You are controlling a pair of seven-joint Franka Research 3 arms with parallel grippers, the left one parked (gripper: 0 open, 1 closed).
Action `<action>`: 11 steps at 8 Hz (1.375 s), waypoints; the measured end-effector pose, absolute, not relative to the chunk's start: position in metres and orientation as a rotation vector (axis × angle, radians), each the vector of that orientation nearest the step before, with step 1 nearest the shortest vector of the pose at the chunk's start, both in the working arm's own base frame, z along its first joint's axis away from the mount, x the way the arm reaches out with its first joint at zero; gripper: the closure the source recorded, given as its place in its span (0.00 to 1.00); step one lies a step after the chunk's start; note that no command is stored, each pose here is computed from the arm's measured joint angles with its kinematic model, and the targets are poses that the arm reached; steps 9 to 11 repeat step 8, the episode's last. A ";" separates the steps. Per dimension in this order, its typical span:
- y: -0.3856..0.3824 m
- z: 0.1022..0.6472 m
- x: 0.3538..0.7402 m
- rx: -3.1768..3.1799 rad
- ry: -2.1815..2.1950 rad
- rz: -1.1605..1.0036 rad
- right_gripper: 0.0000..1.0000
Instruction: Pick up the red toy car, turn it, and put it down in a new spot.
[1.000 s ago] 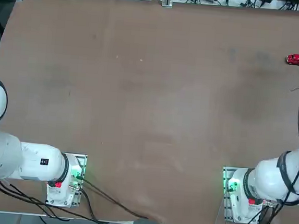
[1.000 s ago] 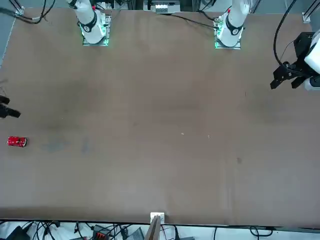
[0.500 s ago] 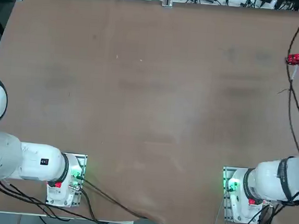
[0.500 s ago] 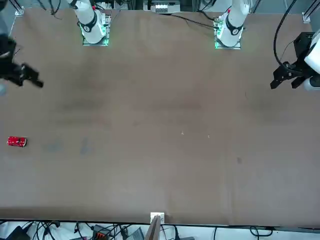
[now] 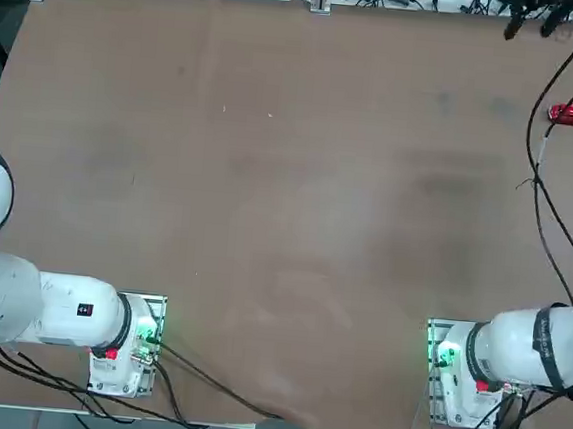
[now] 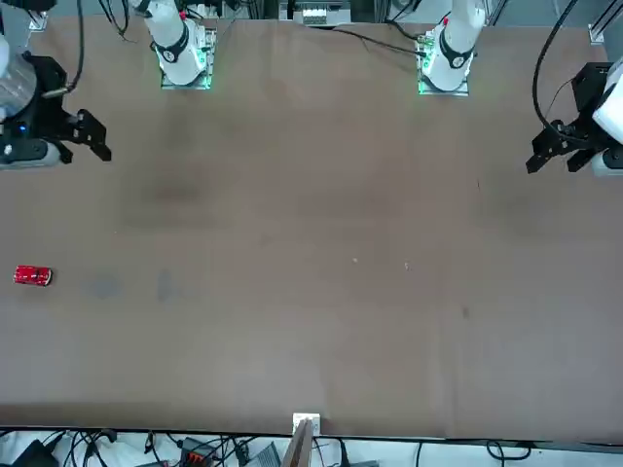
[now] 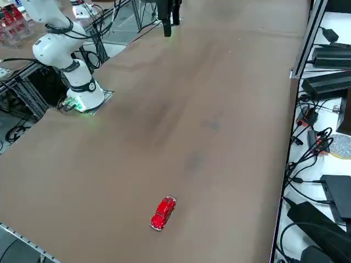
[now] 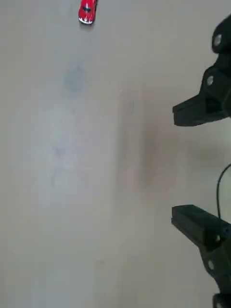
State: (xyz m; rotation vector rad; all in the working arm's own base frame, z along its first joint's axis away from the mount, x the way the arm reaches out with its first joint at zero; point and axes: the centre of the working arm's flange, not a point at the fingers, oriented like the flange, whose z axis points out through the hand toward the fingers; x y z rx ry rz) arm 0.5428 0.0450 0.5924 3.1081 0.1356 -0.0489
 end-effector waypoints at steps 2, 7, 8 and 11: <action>0.045 0.591 0.543 3.113 0.110 -0.049 0.00; 0.040 0.591 0.543 3.147 0.068 -0.052 0.00; 0.039 0.591 0.543 3.148 0.065 -0.052 0.00; 0.039 0.591 0.543 3.148 0.065 -0.052 0.00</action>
